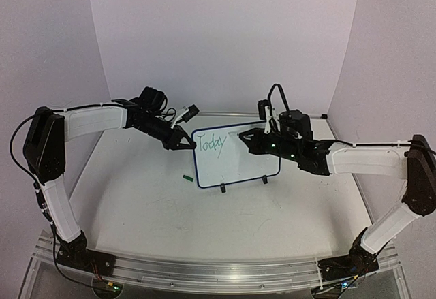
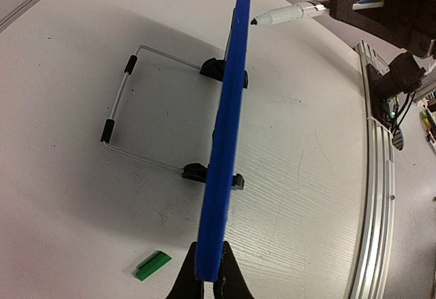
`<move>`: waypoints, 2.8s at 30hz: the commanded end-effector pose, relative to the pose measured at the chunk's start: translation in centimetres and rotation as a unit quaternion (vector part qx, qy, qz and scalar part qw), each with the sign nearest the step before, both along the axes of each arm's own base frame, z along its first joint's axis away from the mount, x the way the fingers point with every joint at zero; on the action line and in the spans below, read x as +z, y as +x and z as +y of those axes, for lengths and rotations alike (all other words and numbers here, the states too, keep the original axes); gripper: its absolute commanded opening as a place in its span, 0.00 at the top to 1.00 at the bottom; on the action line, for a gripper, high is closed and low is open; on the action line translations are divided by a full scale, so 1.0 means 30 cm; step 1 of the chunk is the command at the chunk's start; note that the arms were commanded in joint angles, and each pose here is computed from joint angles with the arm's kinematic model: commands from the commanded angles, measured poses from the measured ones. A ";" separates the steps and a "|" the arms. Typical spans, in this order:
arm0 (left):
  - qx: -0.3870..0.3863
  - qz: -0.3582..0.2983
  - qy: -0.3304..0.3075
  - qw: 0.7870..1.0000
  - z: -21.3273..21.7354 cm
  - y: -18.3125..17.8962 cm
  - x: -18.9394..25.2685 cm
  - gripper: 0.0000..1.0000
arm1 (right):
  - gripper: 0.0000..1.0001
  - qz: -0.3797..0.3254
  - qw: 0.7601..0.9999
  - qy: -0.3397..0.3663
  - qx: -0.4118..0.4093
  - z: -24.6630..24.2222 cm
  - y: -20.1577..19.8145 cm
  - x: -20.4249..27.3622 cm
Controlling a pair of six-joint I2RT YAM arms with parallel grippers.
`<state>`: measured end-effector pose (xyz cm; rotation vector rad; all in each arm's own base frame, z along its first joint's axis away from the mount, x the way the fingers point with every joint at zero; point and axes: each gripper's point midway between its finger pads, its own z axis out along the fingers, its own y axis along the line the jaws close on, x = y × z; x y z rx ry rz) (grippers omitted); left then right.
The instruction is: Write a sentence on the whiteboard
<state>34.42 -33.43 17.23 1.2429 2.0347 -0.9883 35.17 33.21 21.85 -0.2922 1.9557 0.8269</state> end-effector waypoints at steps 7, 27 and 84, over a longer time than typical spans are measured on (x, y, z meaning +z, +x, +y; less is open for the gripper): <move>-0.001 -0.029 0.016 0.999 0.005 0.001 0.032 1.00 | 1.00 -0.020 1.000 0.006 -0.019 0.006 0.049 0.053; -0.002 -0.029 0.017 0.999 0.002 0.000 0.029 1.00 | 1.00 -0.003 0.999 -0.004 -0.031 -0.033 0.027 0.001; -0.002 -0.028 0.020 0.999 0.002 0.000 0.020 1.00 | 1.00 0.014 1.000 0.010 -0.005 -0.028 0.034 -0.051</move>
